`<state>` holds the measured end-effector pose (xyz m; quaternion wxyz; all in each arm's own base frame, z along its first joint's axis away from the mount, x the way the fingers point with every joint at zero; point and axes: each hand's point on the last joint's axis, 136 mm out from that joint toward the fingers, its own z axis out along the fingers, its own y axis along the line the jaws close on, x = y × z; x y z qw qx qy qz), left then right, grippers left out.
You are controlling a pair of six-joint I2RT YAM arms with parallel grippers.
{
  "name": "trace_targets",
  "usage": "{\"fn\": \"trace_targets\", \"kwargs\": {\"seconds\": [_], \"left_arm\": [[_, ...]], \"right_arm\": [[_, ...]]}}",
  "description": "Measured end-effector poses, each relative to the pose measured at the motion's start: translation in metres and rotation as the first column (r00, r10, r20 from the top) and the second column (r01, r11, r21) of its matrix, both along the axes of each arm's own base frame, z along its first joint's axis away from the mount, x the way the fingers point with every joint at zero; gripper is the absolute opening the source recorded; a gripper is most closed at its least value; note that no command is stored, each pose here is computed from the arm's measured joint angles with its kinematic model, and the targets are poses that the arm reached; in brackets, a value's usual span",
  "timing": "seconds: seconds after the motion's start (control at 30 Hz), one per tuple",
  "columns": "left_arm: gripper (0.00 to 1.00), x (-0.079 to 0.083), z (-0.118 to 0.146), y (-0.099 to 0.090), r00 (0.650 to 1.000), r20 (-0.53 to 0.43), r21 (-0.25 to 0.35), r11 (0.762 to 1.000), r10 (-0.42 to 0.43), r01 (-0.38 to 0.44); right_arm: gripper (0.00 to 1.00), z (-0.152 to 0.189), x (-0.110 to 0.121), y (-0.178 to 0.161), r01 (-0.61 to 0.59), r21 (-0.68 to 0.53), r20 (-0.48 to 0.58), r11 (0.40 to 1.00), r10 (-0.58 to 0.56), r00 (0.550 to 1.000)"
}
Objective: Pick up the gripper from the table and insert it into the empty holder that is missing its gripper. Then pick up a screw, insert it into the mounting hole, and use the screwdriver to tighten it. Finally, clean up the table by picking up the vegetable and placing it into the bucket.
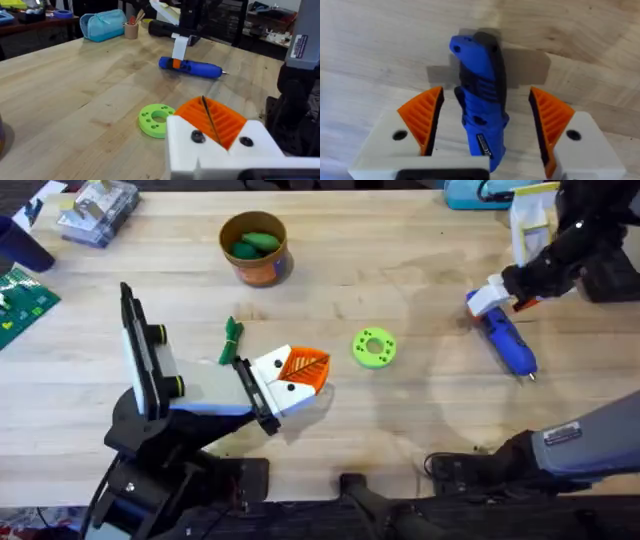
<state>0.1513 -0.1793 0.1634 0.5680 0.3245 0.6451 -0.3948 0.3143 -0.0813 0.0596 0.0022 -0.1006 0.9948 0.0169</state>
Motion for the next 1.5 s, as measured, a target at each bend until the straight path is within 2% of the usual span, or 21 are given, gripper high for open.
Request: {"fn": "trace_targets", "kwargs": {"seconds": [0.23, 0.53, 0.6, 0.63, 0.7, 0.8, 0.83, 0.87, 1.07, 1.17, 1.3, 1.5], "left_arm": [[0.018, 0.0, 0.0, 0.0, 1.0, 0.0, 0.0, 1.0, 0.0, 0.0], [0.018, 0.0, 0.0, 0.0, 1.0, 0.0, 0.0, 1.0, 0.0, 0.0], [0.018, 0.0, 0.0, 0.0, 1.0, 0.0, 0.0, 1.0, 0.0, 0.0], [0.018, 0.0, 0.0, 0.0, 1.0, 0.0, 0.0, 1.0, 0.0, 0.0], [0.018, 0.0, 0.0, 0.0, 1.0, 0.0, 0.0, 1.0, 0.0, 0.0], [0.018, 0.0, 0.0, 0.0, 1.0, 0.0, 0.0, 1.0, 0.0, 0.0], [0.018, 0.0, 0.0, 0.0, 1.0, 0.0, 0.0, 1.0, 0.0, 0.0], [0.018, 0.0, 0.0, 0.0, 1.0, 0.0, 0.0, 1.0, 0.0, 0.0], [0.018, 0.0, 0.0, 0.0, 1.0, 0.0, 0.0, 1.0, 0.0, 0.0], [0.018, 0.0, 0.0, 0.0, 1.0, 0.0, 0.0, 1.0, 0.0, 0.0], [0.018, 0.0, 0.0, 0.0, 1.0, 0.0, 0.0, 1.0, 0.0, 0.0], [0.018, 0.0, 0.0, 0.0, 1.0, 0.0, 0.0, 1.0, 0.0, 0.0]], "right_arm": [[0.996, -0.024, -0.005, -0.001, -0.003, 0.005, -0.078, 1.0, 0.003, 0.997], [0.976, -0.025, -0.003, -0.002, -0.009, -0.011, -0.078, 1.0, 0.008, 0.997], [0.872, -0.026, -0.002, -0.004, -0.007, -0.021, -0.074, 1.0, 0.005, 0.997], [0.778, -0.026, -0.001, -0.005, -0.005, -0.028, -0.07, 1.0, 0.003, 0.998], [0.572, -0.026, 0.002, -0.008, 0.005, -0.038, -0.06, 0.999, -0.007, 0.998], [0.159, -0.028, 0.006, -0.009, 0.014, -0.038, -0.045, 0.999, -0.016, 0.999], [0.061, -0.029, 0.007, -0.009, 0.018, -0.038, -0.043, 0.999, -0.019, 0.999], [0.028, -0.029, 0.008, -0.009, 0.021, -0.038, -0.042, 0.999, -0.022, 0.999], [0.026, -0.025, 0.009, -0.007, 0.04, -0.028, -0.026, 0.999, -0.041, 0.999], [0.026, -0.011, 0.012, -0.003, 0.058, -0.015, 0.023, 0.998, -0.058, 0.998], [0.026, 0.036, 0.018, -0.001, 0.103, -0.023, 0.169, 0.994, -0.098, 0.981], [0.026, 0.117, 0.012, 0.004, 0.168, -0.024, 0.405, 0.986, -0.143, 0.903]]}}
